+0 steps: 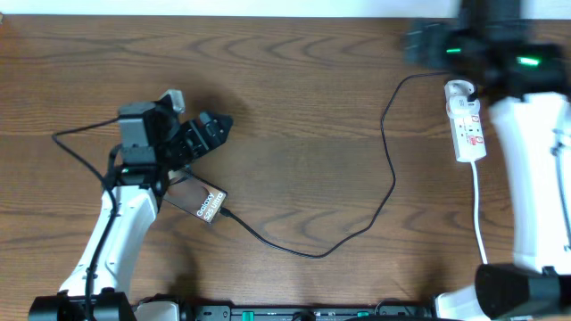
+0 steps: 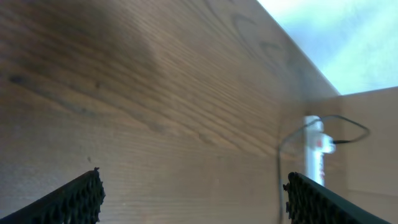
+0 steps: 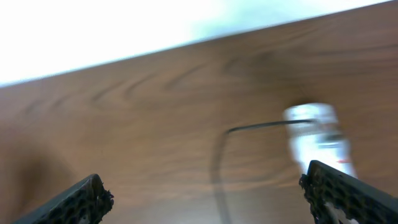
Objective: Plug charger to phone and switch on socket
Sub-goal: 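Raise the left gripper up and away from the phone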
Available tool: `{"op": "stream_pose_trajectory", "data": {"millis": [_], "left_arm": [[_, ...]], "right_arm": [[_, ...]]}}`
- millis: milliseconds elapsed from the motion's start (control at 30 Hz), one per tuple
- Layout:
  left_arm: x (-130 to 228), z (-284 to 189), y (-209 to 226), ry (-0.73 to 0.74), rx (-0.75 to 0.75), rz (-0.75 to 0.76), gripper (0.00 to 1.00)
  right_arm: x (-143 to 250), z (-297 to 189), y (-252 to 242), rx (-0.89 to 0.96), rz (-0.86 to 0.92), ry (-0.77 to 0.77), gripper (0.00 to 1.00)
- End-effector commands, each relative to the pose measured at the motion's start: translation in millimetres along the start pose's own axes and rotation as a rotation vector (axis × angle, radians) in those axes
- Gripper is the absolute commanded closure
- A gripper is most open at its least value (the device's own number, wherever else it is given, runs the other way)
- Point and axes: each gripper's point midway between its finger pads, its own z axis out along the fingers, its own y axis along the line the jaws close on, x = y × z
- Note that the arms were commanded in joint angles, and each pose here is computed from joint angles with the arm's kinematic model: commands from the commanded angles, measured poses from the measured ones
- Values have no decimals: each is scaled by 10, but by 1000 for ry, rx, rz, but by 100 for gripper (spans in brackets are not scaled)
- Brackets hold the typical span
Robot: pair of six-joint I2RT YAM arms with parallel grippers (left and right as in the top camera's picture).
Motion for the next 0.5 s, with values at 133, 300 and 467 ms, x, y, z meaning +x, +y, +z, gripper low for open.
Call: {"op": "stream_pose_trajectory", "data": {"millis": [133,300,467], "left_arm": [[-605,-287,-334,-162,-206,231,9],[-935,-561,-623,-242,-239,275,9],[-984,-590,-680,-259,-229,280,9]], "right_arm": [[93,15,-1015,-55,77,90,1],[301,243,-1544,-65,117,174,1],[642,703,-1764,-82,94,313,1]]}}
